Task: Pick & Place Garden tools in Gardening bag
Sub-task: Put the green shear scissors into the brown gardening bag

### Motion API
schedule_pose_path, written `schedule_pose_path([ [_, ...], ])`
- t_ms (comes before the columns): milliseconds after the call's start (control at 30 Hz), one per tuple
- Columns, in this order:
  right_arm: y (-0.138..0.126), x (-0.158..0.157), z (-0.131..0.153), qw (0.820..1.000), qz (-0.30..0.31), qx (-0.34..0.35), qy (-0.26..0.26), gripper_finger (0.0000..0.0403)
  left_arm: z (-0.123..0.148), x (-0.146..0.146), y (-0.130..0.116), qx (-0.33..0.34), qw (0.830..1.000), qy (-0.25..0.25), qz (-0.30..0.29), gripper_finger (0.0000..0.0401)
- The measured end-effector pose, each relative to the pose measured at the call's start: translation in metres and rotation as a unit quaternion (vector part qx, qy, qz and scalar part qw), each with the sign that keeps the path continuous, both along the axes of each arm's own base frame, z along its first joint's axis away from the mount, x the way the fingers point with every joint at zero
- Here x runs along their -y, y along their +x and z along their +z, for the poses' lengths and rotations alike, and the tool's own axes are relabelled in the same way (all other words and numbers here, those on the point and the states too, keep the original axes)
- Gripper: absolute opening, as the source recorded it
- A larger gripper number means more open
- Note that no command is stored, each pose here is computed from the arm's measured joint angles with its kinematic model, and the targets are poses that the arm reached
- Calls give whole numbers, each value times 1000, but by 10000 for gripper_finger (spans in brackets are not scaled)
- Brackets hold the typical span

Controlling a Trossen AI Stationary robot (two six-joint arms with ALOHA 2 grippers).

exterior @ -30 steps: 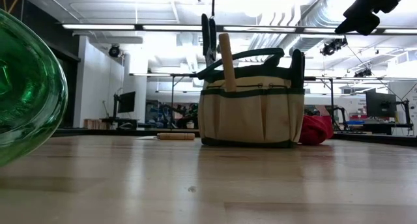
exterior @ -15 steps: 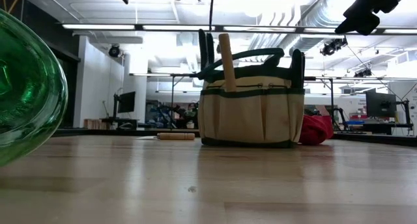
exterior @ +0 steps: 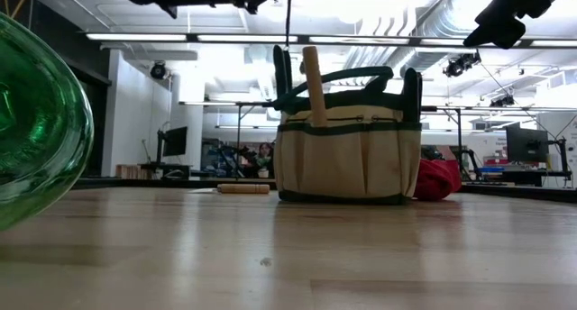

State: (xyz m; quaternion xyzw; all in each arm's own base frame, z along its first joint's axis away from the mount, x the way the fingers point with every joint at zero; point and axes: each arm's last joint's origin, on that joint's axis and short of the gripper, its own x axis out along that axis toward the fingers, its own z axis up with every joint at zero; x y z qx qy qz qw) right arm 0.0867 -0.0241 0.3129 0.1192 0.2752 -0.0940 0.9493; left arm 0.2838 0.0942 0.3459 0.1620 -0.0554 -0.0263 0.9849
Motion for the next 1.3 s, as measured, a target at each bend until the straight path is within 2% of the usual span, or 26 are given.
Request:
schedule_pose_path([
  [333,0,0,0,1000,0,0,0,244,-8,1,-5,45,997,-59,-33,0],
  [700,0,0,0,1000,0,0,0,244,-16,-1,2,40,996,-67,-49,0],
  [900,0,0,0,1000,0,0,0,244,-21,-4,10,62,995,-57,-52,0],
  [1133,0,0,0,1000,0,0,0,244,-27,-6,18,78,991,-84,-63,0],
  [1300,0,0,0,1000,0,0,0,244,-27,-7,20,100,989,-83,-73,0],
])
